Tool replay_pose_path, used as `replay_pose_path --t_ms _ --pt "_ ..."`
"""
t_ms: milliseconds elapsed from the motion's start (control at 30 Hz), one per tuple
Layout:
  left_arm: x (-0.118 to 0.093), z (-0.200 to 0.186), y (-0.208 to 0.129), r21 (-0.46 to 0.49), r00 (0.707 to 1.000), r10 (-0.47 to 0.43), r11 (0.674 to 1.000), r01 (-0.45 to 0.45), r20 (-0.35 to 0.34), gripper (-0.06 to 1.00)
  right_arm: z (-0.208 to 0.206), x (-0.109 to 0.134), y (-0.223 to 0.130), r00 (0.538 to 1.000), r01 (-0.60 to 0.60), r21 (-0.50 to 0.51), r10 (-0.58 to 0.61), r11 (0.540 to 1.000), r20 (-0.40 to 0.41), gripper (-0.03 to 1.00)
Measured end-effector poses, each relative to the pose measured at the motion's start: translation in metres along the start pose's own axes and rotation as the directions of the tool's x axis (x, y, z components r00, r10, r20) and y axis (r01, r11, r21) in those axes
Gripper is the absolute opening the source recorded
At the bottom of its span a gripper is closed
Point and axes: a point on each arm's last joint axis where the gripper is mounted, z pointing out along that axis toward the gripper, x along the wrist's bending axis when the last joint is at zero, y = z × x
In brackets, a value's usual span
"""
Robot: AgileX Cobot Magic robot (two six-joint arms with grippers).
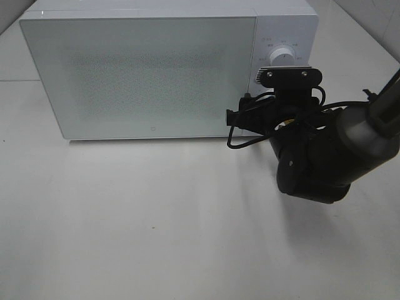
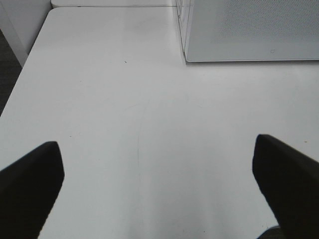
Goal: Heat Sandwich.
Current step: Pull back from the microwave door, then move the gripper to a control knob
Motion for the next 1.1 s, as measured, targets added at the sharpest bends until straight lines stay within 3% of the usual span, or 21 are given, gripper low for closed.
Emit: replay_pose_path --t_ms 700,867,967,1100 --pt "0.0000 0.0000 0.0000 0.000 1.000 0.000 1.000 0.000 0.000 0.97 -0.0056 -0.0045 0.0009 1.000 -0.005 -0.009 0.005 1.000 0.024 0.75" --pt "0.0000 0.0000 0.0000 0.000 1.000 0.000 1.000 0.000 0.000 0.97 -0.0081 -0.0001 0.0003 1.000 -0.001 -0.009 0.002 1.000 0.010 0.66" --pt "0.0000 0.0000 0.0000 0.000 1.000 0.000 1.000 0.000 0.000 0.97 -0.0098 0.0011 0.0006 1.000 -0.007 -0.015 0.008 1.000 0.020 0.52" --pt "0.0000 0.0000 0.0000 0.000 1.000 0.000 1.000 0.000 0.000 0.97 -0.0098 -0.0001 0.0006 0.999 -0.014 -0.014 0.014 1.000 0.033 0.43"
